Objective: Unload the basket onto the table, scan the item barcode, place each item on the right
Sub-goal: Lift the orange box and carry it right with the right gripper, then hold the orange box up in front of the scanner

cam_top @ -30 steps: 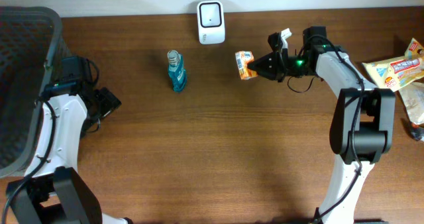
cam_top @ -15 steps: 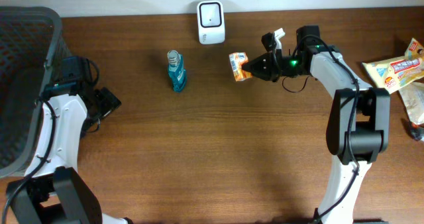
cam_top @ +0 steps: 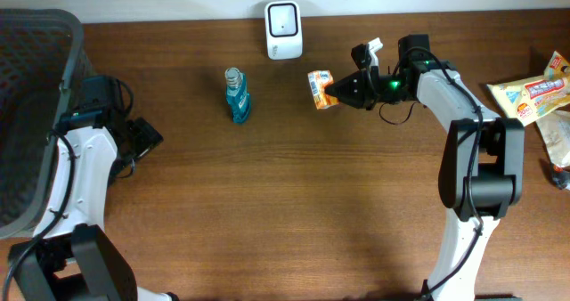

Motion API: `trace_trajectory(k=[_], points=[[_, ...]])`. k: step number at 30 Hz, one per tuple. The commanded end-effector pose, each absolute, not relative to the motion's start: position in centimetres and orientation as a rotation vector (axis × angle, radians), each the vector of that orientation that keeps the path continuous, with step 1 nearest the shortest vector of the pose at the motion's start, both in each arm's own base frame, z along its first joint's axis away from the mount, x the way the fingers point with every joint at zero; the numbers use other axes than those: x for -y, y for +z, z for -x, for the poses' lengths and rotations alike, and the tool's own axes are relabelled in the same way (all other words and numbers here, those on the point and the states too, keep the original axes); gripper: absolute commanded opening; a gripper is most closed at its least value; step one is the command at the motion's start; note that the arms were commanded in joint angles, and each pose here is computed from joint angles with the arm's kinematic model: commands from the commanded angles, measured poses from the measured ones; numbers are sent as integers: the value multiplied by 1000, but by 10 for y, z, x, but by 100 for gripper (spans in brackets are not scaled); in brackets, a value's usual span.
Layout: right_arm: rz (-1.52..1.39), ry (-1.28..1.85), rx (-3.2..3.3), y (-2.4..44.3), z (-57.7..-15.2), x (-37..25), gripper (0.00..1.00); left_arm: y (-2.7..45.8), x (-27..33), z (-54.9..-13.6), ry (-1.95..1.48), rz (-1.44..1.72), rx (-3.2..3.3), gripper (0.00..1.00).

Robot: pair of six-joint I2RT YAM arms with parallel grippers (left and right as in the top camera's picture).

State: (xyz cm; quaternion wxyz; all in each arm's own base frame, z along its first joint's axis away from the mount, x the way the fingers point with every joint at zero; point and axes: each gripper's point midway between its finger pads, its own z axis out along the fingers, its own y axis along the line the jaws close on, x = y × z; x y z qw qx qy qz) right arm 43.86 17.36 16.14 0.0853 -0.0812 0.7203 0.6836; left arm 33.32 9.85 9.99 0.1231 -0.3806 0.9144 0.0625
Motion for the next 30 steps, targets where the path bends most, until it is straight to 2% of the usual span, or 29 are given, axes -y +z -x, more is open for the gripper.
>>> trace_trajectory(k=[1,5,8,10,13,17,22,25,30], points=[[190,2008,-2214,154,-445,-175,4,95,-101,-330,195,1129,-2676,99],[-15,1607,-2557,97,-459,-171,4,95,-101,-330,195,1129,-2676,99],[-33,1384,-2662,83,-465,-168,4,95,-101,-330,195,1129,-2676,99],[-72,1047,-2787,70,-473,-152,4,95,-101,-330,195,1129,-2676,99],[-63,506,-2858,75,-488,-125,4,95,-101,-330,195,1129,-2676,99],[35,49,-2721,109,-517,-117,4,95,-101,-330,195,1129,-2676,99],[263,-138,-2445,143,-559,-150,4,95,-101,-330,195,1129,-2676,99],[270,-248,-2284,165,-582,-161,4,95,-101,-330,195,1129,-2676,99],[390,-256,-2069,180,-619,-188,4,95,-101,-330,195,1129,-2676,99]])
